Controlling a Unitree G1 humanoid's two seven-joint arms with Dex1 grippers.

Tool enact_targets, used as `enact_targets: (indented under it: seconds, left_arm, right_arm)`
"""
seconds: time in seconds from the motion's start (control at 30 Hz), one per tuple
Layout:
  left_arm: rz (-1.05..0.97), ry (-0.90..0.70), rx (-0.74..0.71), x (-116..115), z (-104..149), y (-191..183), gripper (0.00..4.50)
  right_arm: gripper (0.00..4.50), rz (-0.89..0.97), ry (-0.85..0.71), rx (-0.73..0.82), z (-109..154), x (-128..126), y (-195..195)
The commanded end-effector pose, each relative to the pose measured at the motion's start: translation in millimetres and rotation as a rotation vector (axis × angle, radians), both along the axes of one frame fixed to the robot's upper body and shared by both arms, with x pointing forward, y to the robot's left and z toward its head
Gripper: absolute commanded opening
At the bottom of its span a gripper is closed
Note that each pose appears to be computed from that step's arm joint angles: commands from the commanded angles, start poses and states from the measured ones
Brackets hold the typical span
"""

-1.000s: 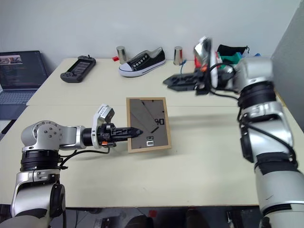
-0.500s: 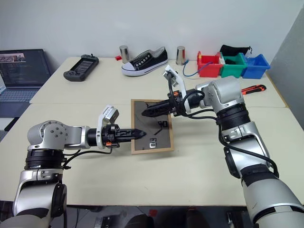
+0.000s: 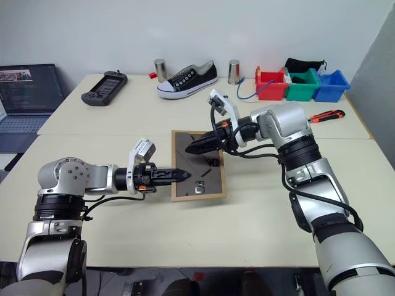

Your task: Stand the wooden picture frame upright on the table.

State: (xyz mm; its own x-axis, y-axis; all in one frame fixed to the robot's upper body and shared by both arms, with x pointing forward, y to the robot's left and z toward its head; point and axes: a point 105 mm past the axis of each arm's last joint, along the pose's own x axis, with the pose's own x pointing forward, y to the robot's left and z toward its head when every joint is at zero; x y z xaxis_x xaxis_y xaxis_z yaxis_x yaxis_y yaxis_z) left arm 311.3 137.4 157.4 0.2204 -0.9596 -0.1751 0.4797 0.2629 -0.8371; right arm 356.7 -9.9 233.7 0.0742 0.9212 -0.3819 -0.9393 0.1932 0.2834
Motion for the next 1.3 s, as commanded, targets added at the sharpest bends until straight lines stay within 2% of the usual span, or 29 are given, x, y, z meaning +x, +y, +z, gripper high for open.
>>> enact_targets:
  seconds: [0.03,0.43,0.8,0.9,1.07,1.3]
  left_arm:
    - [-0.035,-0.069,-0.041,-1,16,-4,1.28]
    - [-0.036,-0.069,-0.037,-1,15,-4,1.28]
    - [-0.050,-0.071,-0.045,-2,15,-6,1.28]
    - [-0.050,-0.071,-0.044,-2,15,-6,1.28]
    - [-0.058,-0.070,-0.043,-3,14,-7,1.28]
    - [-0.068,-0.071,-0.049,-6,14,-7,1.28]
  right_arm:
    - [4.09,0.036,-0.028,-0.002,5,-6,6]
    - [4.09,0.198,0.129,0.085,21,-39,-1]
    - [4.09,0.310,0.193,0.142,31,-57,-14]
    - [4.09,0.306,0.188,0.142,31,-57,-14]
    - [4.09,0.214,0.142,0.103,19,-40,-23]
    - [4.09,0.060,0.087,0.010,-5,-10,-64]
